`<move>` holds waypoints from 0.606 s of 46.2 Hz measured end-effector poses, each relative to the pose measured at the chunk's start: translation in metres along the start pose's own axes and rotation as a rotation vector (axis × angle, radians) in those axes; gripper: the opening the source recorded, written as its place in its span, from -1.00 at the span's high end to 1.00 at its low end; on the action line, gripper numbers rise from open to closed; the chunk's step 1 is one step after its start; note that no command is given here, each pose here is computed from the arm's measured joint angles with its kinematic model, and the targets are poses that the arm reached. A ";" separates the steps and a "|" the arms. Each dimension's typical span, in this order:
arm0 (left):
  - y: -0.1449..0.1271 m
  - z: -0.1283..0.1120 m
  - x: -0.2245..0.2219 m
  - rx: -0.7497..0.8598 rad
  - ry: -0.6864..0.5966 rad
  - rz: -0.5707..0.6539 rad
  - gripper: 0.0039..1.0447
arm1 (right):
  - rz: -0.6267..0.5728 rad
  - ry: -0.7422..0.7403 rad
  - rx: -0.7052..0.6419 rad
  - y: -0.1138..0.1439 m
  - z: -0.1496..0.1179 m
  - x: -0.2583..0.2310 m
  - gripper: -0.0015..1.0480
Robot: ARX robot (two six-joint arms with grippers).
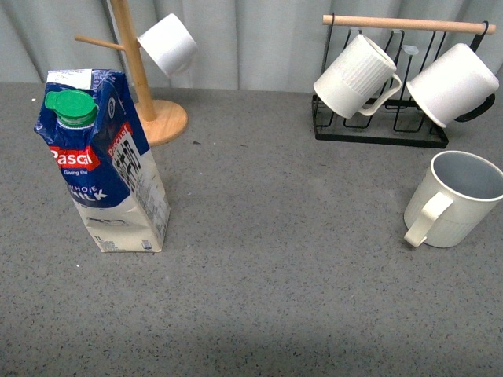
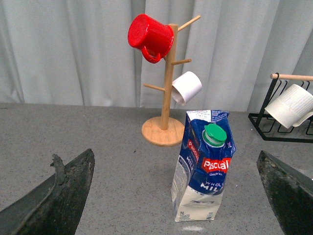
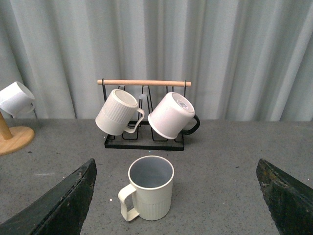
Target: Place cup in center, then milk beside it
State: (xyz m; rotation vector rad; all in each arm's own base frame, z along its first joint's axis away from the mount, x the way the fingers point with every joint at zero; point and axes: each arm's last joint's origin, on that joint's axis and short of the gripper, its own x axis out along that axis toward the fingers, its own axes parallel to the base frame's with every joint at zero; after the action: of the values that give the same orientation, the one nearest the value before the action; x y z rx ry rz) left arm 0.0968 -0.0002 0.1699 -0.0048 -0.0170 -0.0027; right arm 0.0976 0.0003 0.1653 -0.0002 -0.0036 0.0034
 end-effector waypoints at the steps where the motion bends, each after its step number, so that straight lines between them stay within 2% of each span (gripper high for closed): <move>1: 0.000 0.000 0.000 0.000 0.000 0.000 -0.88 | 0.000 0.000 0.000 0.000 0.000 0.000 -0.83; 28: 0.000 0.000 0.000 0.000 0.000 0.000 -0.88 | 0.000 0.000 0.000 0.000 0.000 0.000 -0.83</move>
State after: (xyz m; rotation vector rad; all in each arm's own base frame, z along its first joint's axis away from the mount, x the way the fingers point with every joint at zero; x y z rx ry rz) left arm 0.0968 -0.0002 0.1699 -0.0048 -0.0170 -0.0027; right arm 0.0976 0.0003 0.1653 -0.0002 -0.0036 0.0034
